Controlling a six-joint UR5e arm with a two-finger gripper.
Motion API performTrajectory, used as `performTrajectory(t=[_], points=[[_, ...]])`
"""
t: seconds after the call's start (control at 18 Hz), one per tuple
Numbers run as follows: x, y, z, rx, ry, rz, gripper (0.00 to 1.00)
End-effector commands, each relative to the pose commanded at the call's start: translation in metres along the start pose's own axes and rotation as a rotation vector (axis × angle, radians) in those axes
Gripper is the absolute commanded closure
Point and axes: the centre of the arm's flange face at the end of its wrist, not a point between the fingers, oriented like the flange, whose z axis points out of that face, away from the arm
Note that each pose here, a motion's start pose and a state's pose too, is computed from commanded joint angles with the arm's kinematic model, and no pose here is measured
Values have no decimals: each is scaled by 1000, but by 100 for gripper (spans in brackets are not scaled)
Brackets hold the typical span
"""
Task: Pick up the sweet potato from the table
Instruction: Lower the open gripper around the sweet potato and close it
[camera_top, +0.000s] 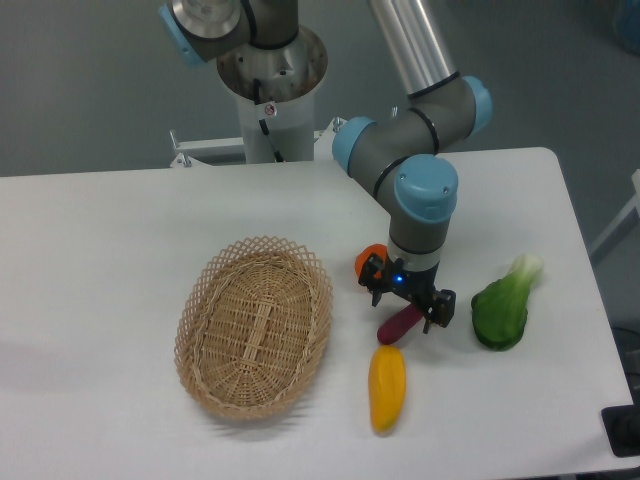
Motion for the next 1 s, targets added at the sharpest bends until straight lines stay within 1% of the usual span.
performTrajectory(t=[0.33, 0.56, 1.0], points=[[1, 1, 10, -7, 14, 14, 0], [2, 1, 15, -47, 8, 23, 0], [4, -1, 23, -56, 16, 26, 0]])
